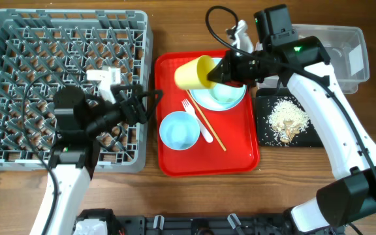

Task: Sort waste into correct bins and load items into the dishwasher rack
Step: 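Grasp the yellow cup from the blue bowl and lift it left, then hand the yellow cup from the right gripper to the left gripper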

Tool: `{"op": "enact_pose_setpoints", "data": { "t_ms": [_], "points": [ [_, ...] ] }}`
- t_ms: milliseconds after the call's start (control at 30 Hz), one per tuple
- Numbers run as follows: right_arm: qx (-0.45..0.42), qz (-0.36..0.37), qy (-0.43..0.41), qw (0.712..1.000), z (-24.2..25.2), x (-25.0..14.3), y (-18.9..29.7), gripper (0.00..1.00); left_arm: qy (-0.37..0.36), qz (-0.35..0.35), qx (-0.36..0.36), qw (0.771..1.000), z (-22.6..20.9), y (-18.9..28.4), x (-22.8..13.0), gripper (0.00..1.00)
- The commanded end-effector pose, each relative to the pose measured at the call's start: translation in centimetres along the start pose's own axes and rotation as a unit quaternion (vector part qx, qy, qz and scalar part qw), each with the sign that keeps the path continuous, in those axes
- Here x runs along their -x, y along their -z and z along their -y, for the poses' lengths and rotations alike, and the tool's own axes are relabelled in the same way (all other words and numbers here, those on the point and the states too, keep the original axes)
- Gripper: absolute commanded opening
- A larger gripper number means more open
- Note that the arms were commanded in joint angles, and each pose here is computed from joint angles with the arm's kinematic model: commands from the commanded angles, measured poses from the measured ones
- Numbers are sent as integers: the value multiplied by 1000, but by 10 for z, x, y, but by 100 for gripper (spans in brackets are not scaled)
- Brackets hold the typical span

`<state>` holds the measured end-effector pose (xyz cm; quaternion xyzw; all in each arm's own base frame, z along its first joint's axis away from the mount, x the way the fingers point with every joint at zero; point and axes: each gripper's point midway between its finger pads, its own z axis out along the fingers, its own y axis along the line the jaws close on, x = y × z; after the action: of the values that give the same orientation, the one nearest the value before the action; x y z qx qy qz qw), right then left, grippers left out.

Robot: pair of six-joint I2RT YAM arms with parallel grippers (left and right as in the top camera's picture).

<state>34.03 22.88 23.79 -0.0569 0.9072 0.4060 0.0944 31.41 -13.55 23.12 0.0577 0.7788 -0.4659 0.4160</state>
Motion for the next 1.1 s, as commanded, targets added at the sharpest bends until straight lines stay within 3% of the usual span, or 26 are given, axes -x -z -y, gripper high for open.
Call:
{"op": "enact_pose_setpoints", "data": {
  "t_ms": [0, 300, 567, 900, 1067],
  "points": [
    [137, -51, 40, 988, -45, -17, 2, 4, 29, -72, -158, 984, 45, 0, -12, 100],
    [220, -79, 43, 971, -71, -27, 13, 4, 0, -53, -207, 977, 67, 5, 8, 100],
    [231, -85, 41, 968, -75, -29, 15, 4, -63, -39, -259, 963, 99, 19, 21, 99],
    [246, -109, 48, 962, -90, -43, 8, 4, -65, -45, -277, 958, 113, 17, 17, 99],
    [247, -121, 49, 960, -96, -49, 4, 4, -82, -42, -288, 953, 121, 17, 16, 93]
  ]
}}
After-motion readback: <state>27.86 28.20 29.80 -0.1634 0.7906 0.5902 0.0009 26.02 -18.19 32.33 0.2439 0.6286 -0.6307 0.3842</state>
